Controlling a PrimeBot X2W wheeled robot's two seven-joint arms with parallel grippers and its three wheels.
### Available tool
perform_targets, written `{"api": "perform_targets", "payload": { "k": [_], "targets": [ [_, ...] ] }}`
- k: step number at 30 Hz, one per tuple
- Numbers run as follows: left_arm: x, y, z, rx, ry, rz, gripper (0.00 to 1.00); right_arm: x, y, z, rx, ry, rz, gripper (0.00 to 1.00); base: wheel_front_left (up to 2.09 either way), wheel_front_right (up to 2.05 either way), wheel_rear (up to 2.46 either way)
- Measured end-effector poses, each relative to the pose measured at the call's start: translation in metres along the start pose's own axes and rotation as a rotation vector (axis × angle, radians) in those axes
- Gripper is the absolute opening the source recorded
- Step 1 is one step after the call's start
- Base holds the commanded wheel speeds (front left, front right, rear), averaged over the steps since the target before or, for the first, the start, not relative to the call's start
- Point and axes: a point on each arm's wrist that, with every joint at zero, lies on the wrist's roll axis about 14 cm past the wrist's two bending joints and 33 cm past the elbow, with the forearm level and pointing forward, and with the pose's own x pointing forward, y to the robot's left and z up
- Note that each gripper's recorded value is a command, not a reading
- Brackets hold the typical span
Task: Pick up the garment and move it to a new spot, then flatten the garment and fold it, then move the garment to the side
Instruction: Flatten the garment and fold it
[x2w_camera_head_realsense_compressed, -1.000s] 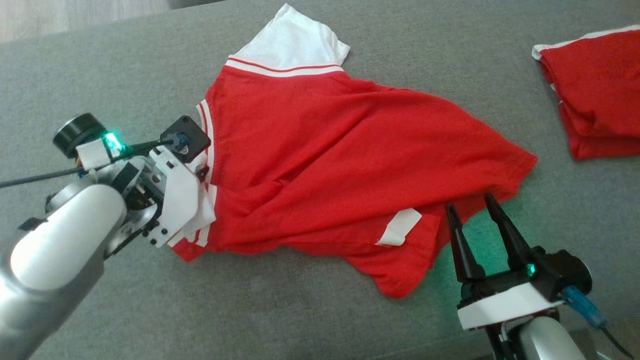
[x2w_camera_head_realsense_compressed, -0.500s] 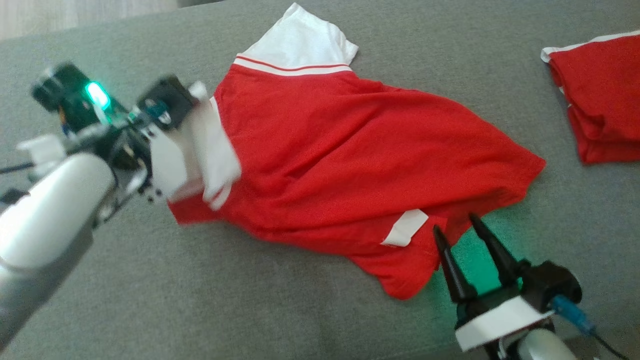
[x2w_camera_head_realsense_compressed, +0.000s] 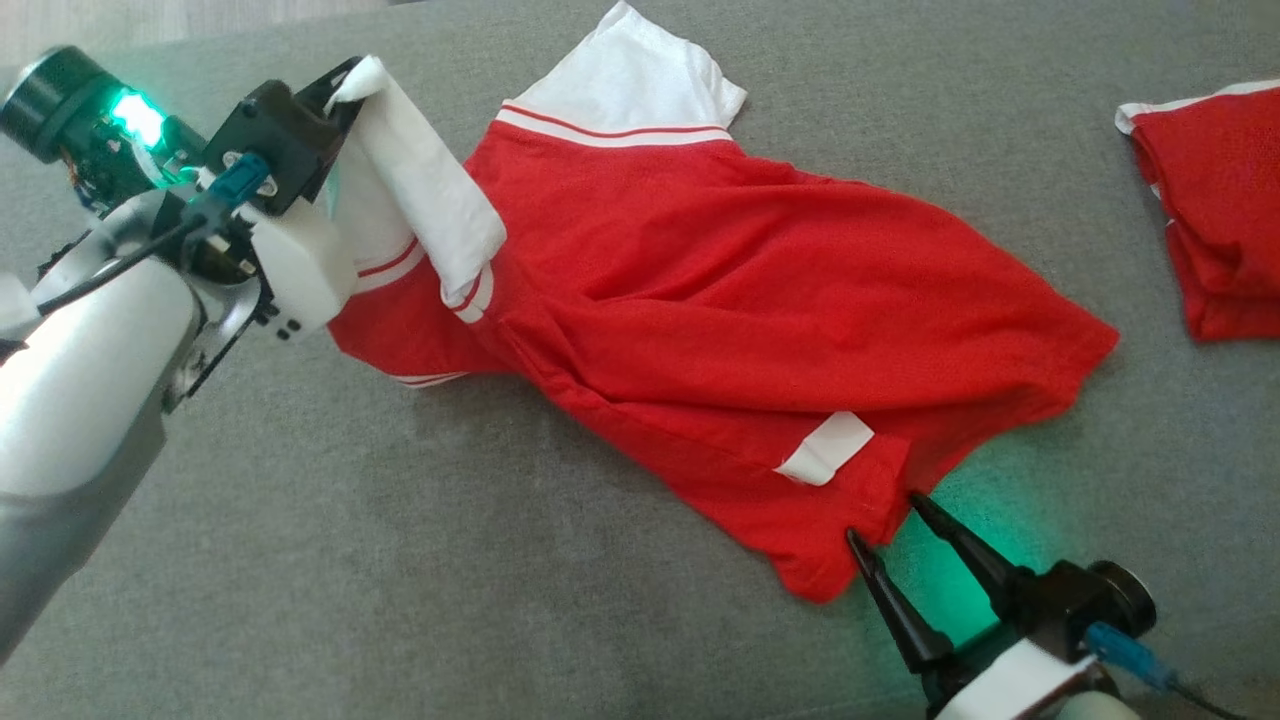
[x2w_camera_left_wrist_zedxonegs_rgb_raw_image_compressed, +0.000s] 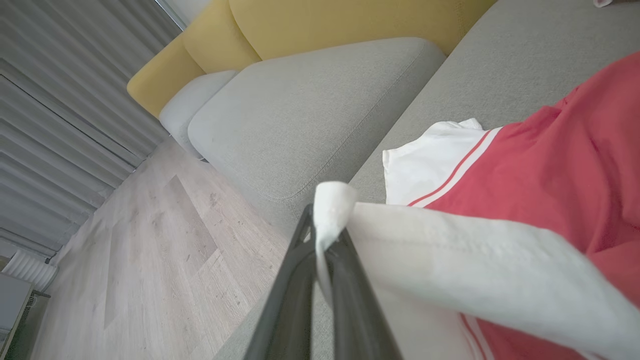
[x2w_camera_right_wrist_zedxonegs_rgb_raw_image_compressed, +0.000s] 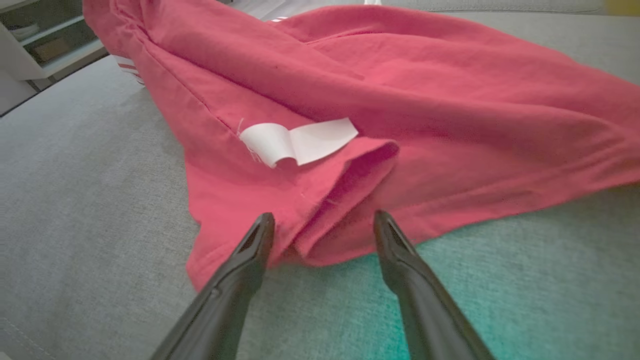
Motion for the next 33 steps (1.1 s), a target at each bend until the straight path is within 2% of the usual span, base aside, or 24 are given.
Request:
{"api": "perform_targets", "payload": {
  "k": [11, 17, 33],
  "targets": [
    [-0.003, 0.002, -0.006, -0.005, 0.010, 0.013, 0.00, 0.009, 0.006, 0.014, -0.002, -0.041, 0.031, 1.00, 0.00, 0.00, 0.00],
    [-0.005, 0.003, -0.003, -0.003, 0.003, 0.017, 0.00, 0.005, -0.003, 0.021, -0.023, -0.057, 0.019, 1.00, 0.00, 0.00, 0.00],
    [-0.009, 0.006, -0.008, -0.009, 0.010, 0.026, 0.00, 0.002, 0.018, 0.002, 0.024, 0.005, 0.098, 1.00, 0.00, 0.00, 0.00]
  ]
}}
